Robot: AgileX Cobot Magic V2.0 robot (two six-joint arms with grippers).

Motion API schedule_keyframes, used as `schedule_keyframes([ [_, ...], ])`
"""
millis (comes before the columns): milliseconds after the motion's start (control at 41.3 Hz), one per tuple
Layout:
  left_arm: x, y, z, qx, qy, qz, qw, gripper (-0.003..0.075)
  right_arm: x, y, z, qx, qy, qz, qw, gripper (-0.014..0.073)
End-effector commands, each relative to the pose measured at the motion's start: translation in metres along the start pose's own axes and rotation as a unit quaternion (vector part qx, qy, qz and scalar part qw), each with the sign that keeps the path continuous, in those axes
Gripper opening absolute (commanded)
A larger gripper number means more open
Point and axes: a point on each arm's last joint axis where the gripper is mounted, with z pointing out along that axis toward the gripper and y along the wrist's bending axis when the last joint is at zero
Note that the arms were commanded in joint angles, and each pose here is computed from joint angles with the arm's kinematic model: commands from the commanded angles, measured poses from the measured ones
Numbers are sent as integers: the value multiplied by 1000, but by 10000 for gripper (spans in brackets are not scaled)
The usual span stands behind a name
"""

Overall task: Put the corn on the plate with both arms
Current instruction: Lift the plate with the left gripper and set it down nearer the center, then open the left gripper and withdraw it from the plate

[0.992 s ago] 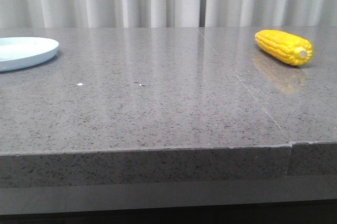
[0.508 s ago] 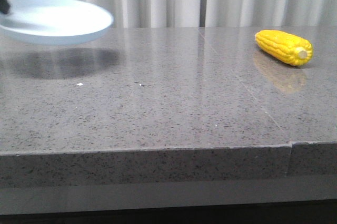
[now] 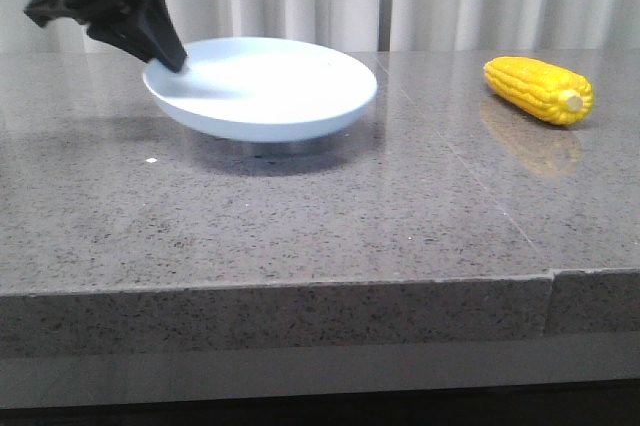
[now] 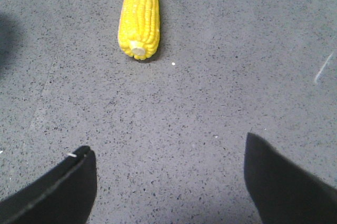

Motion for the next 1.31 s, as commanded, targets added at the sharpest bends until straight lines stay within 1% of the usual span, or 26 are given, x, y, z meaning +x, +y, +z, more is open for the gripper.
schedule_keyframes([
  [0, -15, -16, -14, 13, -56, 3, 998, -20, -16, 0, -4, 0, -50, -8, 999, 600],
  [194, -11, -11, 0, 11, -38, -3, 999, -16, -16, 0, -4, 0, -50, -8, 999, 600],
  [242, -10, -10, 2, 11, -33, -3, 999, 3, -16, 0, -4, 0, -50, -8, 999, 600],
  [315, -10, -10, 2, 12, -32, -3, 999, 71, -16, 0, -4, 0, -50, -8, 999, 600],
  [387, -11, -11, 1, 12, -33, -3, 999, 173, -16, 0, -4, 0, -50, -8, 999, 600],
  [411, -11, -11, 1, 12, -32, -3, 999, 222, -16, 0, -4, 0, -50, -8, 999, 600],
  [508, -10, -12, -2, 13, -31, -1, 999, 372, -16, 0, -4, 0, -50, -8, 999, 600],
  [581, -12, -13, -10, 6, -36, 13, 999, 442, -16, 0, -4, 0, -50, -8, 999, 600],
  [605, -12, -14, -13, 4, -40, 17, 999, 452, -16, 0, -4, 0, -50, -8, 999, 600],
  [750, -17, -26, -47, -6, -72, 51, 996, 455, -16, 0, -4, 0, -50, -8, 999, 600],
  [847, -14, -42, -74, -12, -85, 92, 992, 455, -16, 0, -4, 0, -50, -8, 999, 600],
  [968, 1, -68, -105, -34, -105, 175, 978, 452, -16, 0, -4, 0, -50, -8, 999, 600],
  [1065, 17, -84, -127, -33, -124, 212, 969, 451, -16, 0, -4, 0, -50, -8, 999, 600],
  [1162, 32, -93, -151, -26, -144, 227, 963, 451, -16, 0, -4, 0, -50, -8, 999, 600],
  [1283, 54, -92, -173, -23, -158, 230, 960, 451, -16, 0, -4, 0, -50, -8, 999, 600],
])
